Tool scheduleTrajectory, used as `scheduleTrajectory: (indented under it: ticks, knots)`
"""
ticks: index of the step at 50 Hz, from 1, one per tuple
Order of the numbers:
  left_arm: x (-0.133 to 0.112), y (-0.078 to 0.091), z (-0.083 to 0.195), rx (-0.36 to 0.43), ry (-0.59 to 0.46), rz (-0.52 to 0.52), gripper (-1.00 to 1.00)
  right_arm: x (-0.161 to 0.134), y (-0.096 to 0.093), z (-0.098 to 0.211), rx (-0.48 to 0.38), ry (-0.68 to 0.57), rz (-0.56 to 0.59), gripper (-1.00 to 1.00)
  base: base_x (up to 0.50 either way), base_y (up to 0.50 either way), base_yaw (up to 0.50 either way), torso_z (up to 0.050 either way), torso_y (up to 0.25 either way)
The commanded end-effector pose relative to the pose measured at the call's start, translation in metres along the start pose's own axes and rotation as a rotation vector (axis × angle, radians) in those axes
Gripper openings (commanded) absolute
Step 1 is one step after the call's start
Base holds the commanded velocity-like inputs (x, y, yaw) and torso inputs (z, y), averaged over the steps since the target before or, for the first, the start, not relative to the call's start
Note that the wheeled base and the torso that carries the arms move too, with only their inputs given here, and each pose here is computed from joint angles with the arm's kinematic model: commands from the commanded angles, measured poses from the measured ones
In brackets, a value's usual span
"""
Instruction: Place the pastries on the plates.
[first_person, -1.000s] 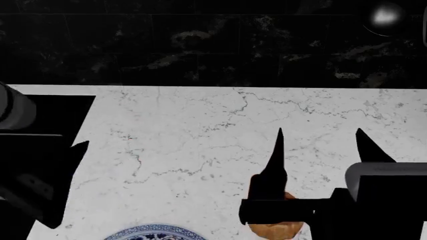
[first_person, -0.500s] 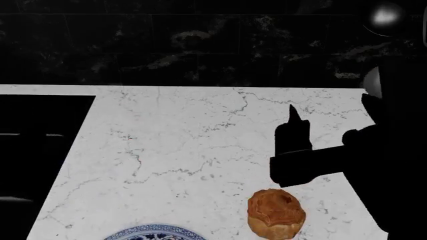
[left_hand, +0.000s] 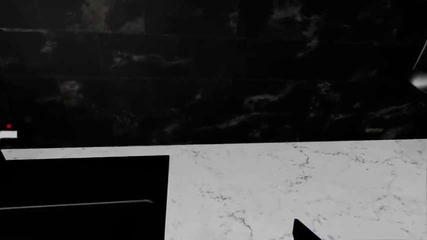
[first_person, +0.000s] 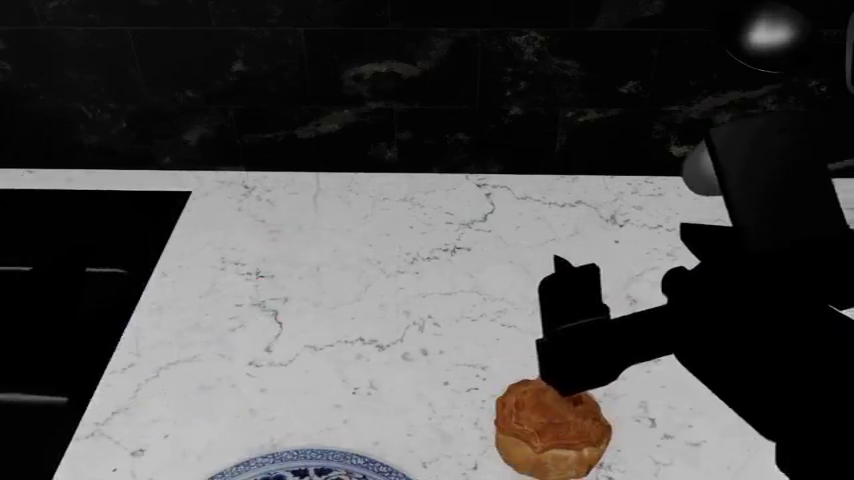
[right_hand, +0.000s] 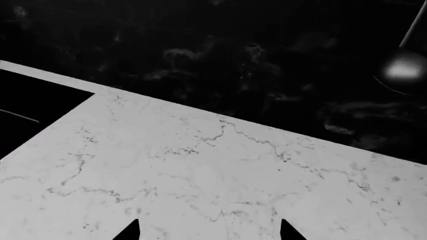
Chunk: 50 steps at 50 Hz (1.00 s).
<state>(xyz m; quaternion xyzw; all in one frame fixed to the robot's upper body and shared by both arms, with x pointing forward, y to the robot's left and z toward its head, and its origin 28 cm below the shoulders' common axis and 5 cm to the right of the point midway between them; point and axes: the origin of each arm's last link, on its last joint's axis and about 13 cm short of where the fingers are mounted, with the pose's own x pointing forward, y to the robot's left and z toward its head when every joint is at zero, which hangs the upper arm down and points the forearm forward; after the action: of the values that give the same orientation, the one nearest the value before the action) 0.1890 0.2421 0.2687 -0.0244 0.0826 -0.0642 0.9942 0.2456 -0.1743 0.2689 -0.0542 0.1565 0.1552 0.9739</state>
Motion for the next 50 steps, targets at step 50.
scheduleTrajectory:
  ticks: [50]
  knots:
    - [-0.002, -0.004, -0.003, -0.031, 0.010, -0.035, 1.00, 0.024, 0.003, -0.042, -0.124, 0.141, 0.169, 1.00, 0.00, 0.00, 0.00, 0.000, 0.000]
